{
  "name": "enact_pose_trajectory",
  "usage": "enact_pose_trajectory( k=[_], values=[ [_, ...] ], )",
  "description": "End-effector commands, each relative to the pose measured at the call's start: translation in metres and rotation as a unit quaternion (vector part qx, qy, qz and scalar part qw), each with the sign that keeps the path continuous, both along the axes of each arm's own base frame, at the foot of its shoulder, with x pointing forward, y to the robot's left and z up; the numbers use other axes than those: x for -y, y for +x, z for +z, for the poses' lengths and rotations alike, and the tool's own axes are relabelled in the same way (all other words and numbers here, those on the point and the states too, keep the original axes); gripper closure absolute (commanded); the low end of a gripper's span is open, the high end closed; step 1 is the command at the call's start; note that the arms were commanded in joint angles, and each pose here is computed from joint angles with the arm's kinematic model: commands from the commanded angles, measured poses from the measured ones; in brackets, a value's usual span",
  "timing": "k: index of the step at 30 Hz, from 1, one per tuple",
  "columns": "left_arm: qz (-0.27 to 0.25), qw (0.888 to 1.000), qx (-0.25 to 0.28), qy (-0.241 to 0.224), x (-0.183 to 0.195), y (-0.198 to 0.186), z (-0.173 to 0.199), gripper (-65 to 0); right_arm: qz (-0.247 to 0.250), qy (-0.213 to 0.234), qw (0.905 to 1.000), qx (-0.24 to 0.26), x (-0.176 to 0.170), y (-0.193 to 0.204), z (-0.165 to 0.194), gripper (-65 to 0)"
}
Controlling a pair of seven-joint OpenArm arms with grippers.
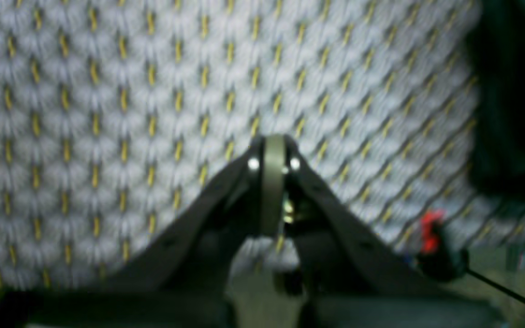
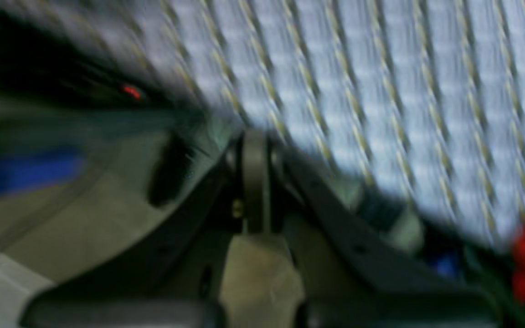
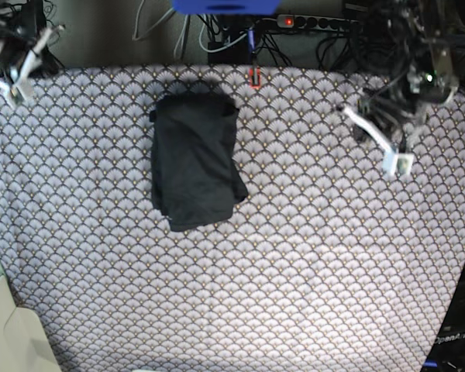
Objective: Fold the T-shirt properly
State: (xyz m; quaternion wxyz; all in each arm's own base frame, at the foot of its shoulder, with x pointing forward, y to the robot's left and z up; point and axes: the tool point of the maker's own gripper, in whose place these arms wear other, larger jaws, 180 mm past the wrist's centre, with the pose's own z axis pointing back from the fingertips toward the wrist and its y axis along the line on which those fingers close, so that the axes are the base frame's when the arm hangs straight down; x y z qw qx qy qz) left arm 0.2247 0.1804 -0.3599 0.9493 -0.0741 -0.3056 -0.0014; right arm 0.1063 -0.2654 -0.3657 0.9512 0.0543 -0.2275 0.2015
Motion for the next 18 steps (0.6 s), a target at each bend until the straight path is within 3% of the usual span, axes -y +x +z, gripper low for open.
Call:
enact_pose_trajectory(
  k=[1,6,9,14,18],
  values=[
    [0.0,1.0,0.011,0.002,-0.003,-0.001,0.005,0.0,-0.001,-0.006,1.0,0.008,0.002,-0.003,0.003,-0.6],
    [0.002,0.999,-0.052,0.017,-0.013,-0.048,-0.018,0.0,-0.056,-0.093,0.9936,-0.033,0.035,-0.053,-0.021,-0.6],
    [0.004,0.996,-0.082,0.031,-0.017,-0.077,-0.032,0.0,-0.103,-0.116,0.9853,-0.071,0.054,-0.091,-0.051,-0.6],
    [-0.009,0.992,-0.109,0.067,-0.019,-0.125,-0.063,0.0,-0.189,-0.13,0.9694,-0.088,0.084,-0.135,-0.098,-0.6],
    [-0.022,0.985,-0.156,0.072,-0.016,-0.168,-0.107,0.0,-0.255,-0.103,0.9584,-0.078,0.091,-0.16,-0.141,-0.6]
  ],
)
